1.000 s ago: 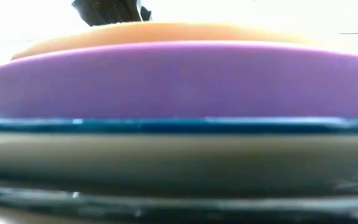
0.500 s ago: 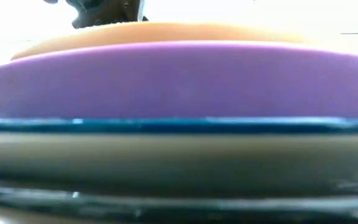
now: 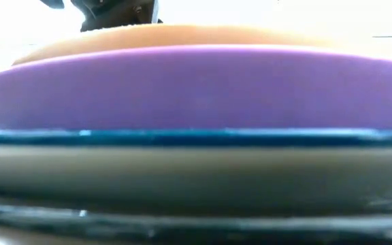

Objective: Sort dishes
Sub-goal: Put the orange plate into the dish rack

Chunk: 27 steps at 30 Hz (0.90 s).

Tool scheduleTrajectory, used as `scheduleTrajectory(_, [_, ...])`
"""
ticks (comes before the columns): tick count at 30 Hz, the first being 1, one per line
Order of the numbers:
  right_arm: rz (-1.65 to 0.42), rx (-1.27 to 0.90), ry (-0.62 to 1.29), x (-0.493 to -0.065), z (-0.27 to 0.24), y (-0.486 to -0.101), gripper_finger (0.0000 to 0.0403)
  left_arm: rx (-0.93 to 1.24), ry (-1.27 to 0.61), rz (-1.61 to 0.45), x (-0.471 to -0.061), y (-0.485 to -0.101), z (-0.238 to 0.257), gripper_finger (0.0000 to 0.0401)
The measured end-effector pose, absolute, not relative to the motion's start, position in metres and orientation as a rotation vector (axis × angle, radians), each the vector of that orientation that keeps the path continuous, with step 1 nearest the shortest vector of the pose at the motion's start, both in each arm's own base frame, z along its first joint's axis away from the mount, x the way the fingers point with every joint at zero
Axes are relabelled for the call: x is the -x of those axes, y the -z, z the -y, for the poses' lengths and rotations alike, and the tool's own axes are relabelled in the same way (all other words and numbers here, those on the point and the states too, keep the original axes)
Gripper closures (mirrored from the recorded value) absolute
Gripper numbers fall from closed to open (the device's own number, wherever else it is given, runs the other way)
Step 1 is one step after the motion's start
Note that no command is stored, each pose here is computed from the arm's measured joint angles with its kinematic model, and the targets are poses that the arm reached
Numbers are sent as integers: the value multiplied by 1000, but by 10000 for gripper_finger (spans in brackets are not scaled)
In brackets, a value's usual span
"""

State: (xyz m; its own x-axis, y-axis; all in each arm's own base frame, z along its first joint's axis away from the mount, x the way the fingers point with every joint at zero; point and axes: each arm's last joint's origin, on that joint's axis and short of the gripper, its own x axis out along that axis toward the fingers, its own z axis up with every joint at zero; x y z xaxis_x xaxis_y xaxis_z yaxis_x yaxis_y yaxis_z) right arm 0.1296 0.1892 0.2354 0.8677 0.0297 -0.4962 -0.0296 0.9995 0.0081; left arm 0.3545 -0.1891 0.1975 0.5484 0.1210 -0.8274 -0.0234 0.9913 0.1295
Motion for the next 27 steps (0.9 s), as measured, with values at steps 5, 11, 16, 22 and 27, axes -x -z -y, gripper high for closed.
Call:
scheduleTrajectory(5, [-520,0,-31,-130,-189,-235,403,-123,-95,-981,-357,-193,190,286])
scheduleTrajectory(11, [-520,1,-31,-130,-189,-235,403,-130,-95,-987,-357,-191,190,290])
scheduleTrajectory(16, [-520,2,-30,-130,-189,-235,403,-145,-92,-986,-357,-192,190,345])
scheduleTrajectory(22, [-520,2,-30,-130,-189,-235,403,-151,-98,-987,-358,-195,189,391])
scheduleTrajectory(27, [-520,2,-30,-130,-189,-235,403,-177,-156,-1023,-356,-205,187,399])
